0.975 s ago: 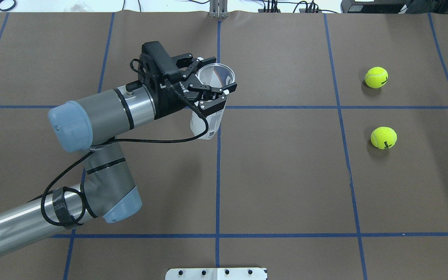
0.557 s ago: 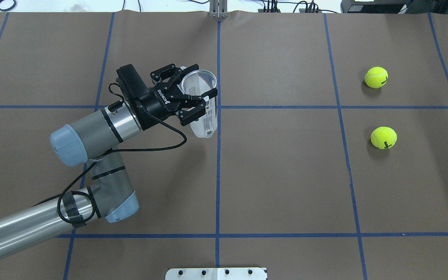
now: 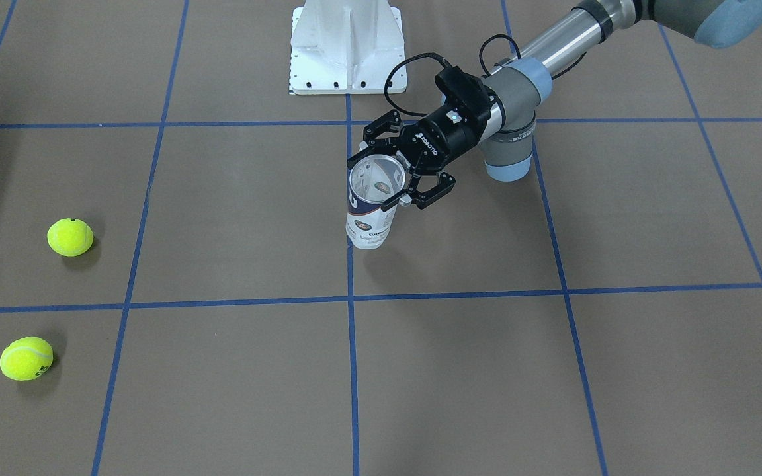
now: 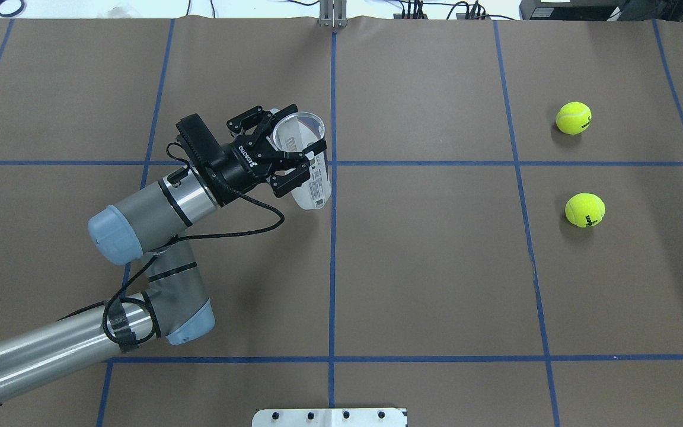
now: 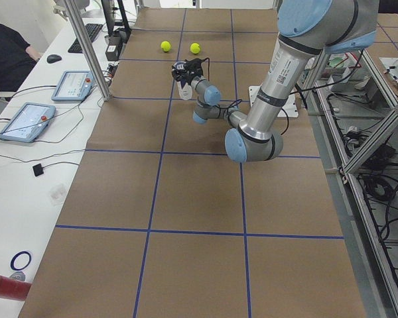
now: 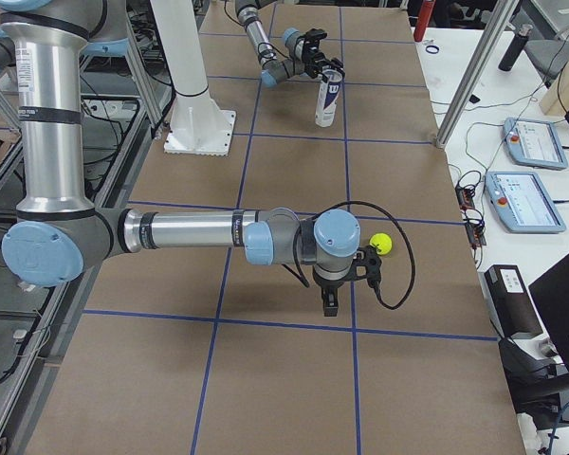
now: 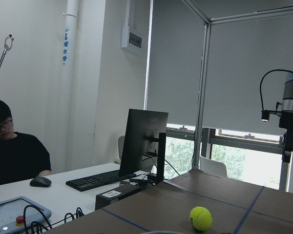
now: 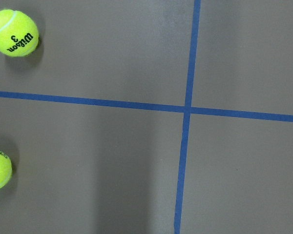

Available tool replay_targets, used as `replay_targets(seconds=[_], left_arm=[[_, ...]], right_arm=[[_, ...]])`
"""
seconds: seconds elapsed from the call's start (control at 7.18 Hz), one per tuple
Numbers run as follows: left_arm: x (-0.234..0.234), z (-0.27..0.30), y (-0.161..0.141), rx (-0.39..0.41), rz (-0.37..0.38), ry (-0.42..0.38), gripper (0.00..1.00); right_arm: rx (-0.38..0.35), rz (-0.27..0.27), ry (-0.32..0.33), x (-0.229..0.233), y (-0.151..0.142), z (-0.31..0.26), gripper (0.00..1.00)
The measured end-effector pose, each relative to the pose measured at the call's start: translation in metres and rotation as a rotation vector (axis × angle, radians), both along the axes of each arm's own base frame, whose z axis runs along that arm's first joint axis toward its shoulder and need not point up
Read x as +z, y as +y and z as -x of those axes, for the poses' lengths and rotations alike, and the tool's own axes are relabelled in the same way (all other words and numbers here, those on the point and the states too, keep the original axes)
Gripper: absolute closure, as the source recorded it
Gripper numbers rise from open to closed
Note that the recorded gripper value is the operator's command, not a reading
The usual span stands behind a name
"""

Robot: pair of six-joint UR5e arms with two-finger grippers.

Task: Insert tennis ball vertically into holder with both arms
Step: 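Lower the upright can onto the table with the left gripper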

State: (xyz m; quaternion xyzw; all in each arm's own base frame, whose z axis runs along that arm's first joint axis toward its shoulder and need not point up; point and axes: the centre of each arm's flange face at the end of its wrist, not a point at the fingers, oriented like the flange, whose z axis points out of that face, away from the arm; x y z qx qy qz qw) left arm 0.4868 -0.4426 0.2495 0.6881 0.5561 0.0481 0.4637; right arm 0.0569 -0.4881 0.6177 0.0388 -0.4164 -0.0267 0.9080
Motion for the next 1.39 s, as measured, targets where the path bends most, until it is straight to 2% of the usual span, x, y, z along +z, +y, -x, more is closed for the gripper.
replay_targets(seconds=[0.28, 0.98, 1.11, 1.25, 1.39], left_arm=[[0.013, -0.01, -0.001, -0.001, 0.009, -0.035, 0.79], [0.016, -0.021, 0.003, 0.01, 0.014, -0.047, 0.77], [0.018, -0.024, 0.005, 0.014, 0.016, -0.051, 0.55], [0.019, -0.025, 0.005, 0.015, 0.016, -0.052, 0.26], [0.019, -0.025, 0.006, 0.016, 0.016, -0.05, 0.03]], right_arm=[[0.0, 0.003, 0.0, 0.001, 0.0, 0.0, 0.0], [0.0, 0.004, 0.0, 0.002, 0.0, 0.0, 0.0], [0.0, 0.004, 0.0, 0.002, 0.0, 0.0, 0.01], [0.0, 0.004, 0.0, 0.002, 0.0, 0.0, 0.01], [0.0, 0.004, 0.0, 0.002, 0.0, 0.0, 0.0]])
